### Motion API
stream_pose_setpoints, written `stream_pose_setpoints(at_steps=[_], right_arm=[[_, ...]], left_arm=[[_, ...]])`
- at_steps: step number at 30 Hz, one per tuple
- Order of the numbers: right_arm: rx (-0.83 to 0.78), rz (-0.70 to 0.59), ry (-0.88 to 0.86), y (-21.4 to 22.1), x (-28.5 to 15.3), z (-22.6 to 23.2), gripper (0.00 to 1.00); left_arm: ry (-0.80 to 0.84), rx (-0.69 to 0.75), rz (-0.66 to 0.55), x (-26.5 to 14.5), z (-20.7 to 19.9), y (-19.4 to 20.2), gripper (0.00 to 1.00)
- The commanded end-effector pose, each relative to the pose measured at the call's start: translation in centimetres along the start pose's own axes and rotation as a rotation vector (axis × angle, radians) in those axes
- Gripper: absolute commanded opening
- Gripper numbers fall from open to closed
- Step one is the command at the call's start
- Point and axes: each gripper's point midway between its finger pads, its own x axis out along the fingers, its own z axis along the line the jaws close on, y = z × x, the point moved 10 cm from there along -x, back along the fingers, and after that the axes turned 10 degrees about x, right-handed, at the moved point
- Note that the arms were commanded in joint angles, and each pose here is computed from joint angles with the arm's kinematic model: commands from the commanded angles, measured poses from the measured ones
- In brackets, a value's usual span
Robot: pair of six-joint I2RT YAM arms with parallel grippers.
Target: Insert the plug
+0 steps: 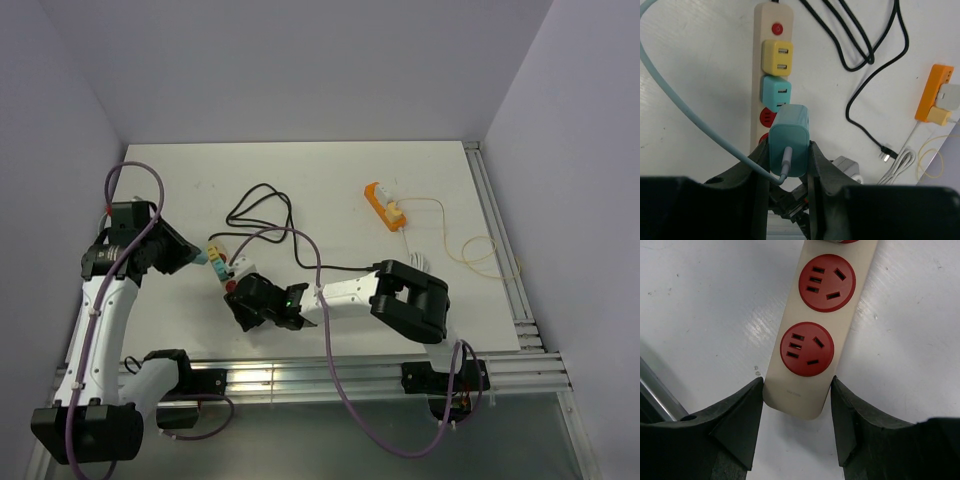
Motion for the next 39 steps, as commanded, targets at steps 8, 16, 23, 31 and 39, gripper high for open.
stream_pose_setpoints(at_steps=[8, 16, 23, 31, 39], right_arm=[[0.038, 0.003, 0.12, 2.0, 0.3, -4.4, 0.0], [0.054, 0.001, 0.072, 2.2, 0.3, -4.2, 0.0], [0.029, -0.019, 0.068, 3.0, 0.3, -5.0, 0.0], [-0.032, -0.044, 0.117, 4.0, 0.1, -6.3, 0.0], [-0.048, -0.044, 0.138, 4.4, 0.1, -6.7, 0.0]], left_arm=[[-0.094, 0.018, 0.131, 0.3, -1.1, 4.3, 0.0], [-0.19, 0.057, 0.16, 2.1, -1.9, 4.9, 0.0], [-0.233, 0.139, 0.175, 3.9, -2.9, 6.6, 0.0], [-0.301, 0.164, 0.145, 5.4, -2.4, 6.7, 0.0], [-0.26, 0.198, 0.16, 6.8, -2.8, 6.9, 0.0]])
